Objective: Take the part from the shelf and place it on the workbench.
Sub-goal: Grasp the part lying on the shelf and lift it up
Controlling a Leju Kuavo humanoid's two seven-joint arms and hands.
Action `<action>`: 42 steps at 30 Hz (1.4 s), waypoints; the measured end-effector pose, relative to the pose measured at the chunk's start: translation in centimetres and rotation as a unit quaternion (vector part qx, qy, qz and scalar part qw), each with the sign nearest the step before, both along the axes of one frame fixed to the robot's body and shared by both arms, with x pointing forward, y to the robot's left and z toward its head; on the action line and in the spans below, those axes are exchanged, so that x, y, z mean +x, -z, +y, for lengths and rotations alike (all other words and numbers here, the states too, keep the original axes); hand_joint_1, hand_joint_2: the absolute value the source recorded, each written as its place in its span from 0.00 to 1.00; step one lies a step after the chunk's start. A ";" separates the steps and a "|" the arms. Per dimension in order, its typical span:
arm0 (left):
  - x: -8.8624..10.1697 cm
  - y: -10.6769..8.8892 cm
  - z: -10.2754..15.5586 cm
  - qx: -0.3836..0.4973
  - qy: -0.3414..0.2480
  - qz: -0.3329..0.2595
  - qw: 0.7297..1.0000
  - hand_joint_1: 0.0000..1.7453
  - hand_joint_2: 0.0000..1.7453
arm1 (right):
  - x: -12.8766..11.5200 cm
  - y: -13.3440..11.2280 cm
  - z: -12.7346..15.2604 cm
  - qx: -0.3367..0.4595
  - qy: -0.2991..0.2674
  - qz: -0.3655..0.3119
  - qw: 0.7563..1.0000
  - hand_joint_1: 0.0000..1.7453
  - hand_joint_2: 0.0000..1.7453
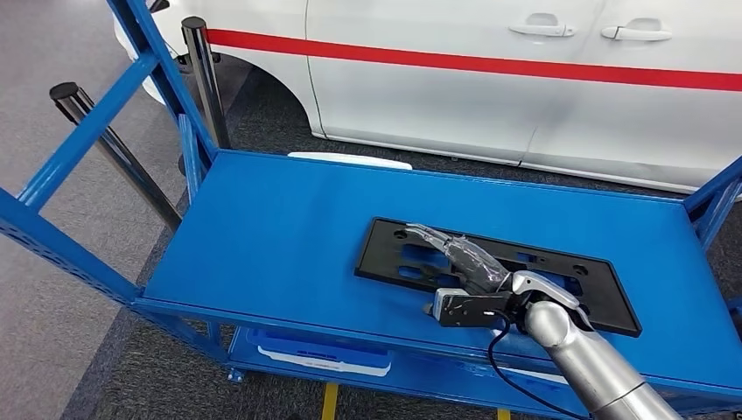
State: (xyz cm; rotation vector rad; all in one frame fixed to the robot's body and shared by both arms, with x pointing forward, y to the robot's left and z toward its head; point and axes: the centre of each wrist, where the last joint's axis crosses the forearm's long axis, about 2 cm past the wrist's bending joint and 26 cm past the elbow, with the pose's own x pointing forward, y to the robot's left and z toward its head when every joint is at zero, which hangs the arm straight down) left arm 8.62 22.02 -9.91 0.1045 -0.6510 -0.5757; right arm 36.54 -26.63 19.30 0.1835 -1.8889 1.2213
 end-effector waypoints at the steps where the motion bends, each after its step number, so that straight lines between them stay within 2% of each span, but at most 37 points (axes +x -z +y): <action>1: 0.0 0.0 0.0 0.000 0.000 0.000 1.000 0.00 0.00 | 0.1 -0.1 0.1 -0.001 -0.001 0.000 1.000 0.00 1.00; 8: 0.1 0.0 -0.1 -0.001 0.001 -0.001 1.000 0.00 0.00 | 0.4 0.4 0.2 -0.024 -0.012 0.021 0.999 0.00 1.00; 22: 0.0 0.0 -0.1 -0.001 -0.002 -0.001 1.000 0.00 0.00 | 1.5 -0.4 -1.5 -0.104 -0.021 0.036 0.994 0.00 1.00; 42: 0.2 -0.1 -0.2 -0.001 0.001 -0.003 1.000 0.00 0.00 | 1.7 -0.5 -2.2 -0.122 -0.018 0.036 0.992 0.00 1.00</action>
